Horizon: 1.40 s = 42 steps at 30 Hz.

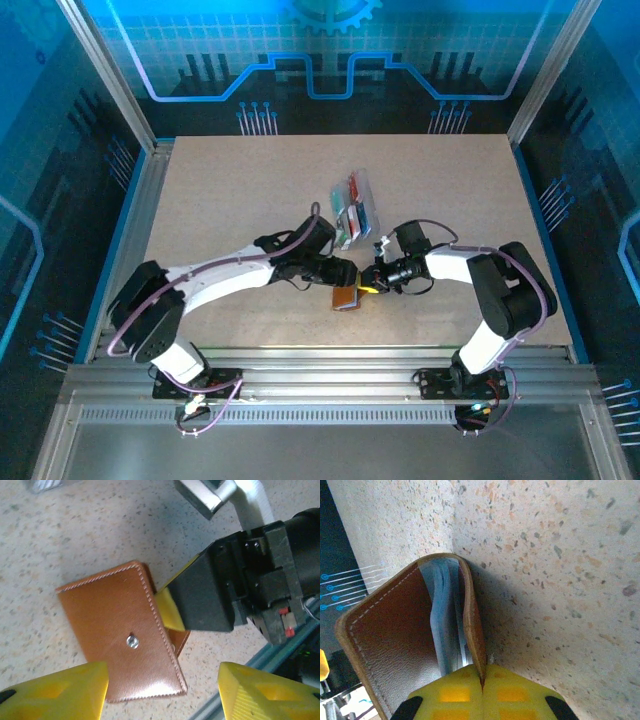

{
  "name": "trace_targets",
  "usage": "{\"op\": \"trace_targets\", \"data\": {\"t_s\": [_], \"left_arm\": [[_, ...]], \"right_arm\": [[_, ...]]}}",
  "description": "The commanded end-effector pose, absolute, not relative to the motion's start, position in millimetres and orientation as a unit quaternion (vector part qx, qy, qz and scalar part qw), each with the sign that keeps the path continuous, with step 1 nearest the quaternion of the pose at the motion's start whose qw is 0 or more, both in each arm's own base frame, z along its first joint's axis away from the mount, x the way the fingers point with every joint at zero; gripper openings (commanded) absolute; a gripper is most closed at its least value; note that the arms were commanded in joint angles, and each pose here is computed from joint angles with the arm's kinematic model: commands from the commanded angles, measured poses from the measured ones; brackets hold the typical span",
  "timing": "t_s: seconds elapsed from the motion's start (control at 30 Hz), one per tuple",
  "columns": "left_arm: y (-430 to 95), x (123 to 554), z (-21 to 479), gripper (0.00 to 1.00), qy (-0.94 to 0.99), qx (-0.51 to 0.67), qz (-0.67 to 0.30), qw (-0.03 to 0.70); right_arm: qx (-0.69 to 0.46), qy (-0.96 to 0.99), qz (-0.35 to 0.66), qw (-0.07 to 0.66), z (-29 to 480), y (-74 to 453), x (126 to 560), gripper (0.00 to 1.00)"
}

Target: Put the credit cards into the card holder

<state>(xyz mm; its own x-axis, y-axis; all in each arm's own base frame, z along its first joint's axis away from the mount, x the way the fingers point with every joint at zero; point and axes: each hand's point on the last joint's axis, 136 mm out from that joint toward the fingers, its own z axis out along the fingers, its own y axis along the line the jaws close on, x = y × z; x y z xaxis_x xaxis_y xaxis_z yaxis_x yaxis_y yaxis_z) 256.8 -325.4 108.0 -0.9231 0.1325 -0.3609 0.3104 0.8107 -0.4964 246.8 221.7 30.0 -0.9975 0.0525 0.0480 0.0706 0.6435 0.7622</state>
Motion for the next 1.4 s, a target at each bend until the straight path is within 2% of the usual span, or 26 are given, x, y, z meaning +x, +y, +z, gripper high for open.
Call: {"op": "trace_targets", "data": {"t_s": [0.0, 0.2, 0.57, 0.93, 1.37], "left_arm": [[-321.6, 265.6, 88.7, 0.62, 0.959, 0.144, -0.185, 0.158], [-336.4, 264.6, 75.0, 0.65, 0.961, 0.17, -0.144, 0.162], [-325.7, 257.6, 52.5, 0.59, 0.967, 0.177, -0.073, 0.169], [-298.3, 260.8, 73.3, 0.45, 0.966, 0.147, -0.041, 0.211], [-274.9, 250.1, 65.7, 0.19, 0.971, 0.121, -0.036, 0.205]], "right_arm": [[-0.025, -0.92, -0.392, 0.008, 28.5, 217.1, 243.1, 0.0], [-0.02, -0.923, -0.385, 0.002, 30.1, 215.8, 243.8, 0.0], [-0.019, -0.921, -0.389, 0.0, 31.3, 216.7, 246.4, 0.0], [-0.01, -0.931, -0.364, -0.012, 31.4, 208.9, 245.9, 0.03], [0.005, -0.949, -0.315, -0.027, 24.3, 197.1, 243.9, 0.18]]}}
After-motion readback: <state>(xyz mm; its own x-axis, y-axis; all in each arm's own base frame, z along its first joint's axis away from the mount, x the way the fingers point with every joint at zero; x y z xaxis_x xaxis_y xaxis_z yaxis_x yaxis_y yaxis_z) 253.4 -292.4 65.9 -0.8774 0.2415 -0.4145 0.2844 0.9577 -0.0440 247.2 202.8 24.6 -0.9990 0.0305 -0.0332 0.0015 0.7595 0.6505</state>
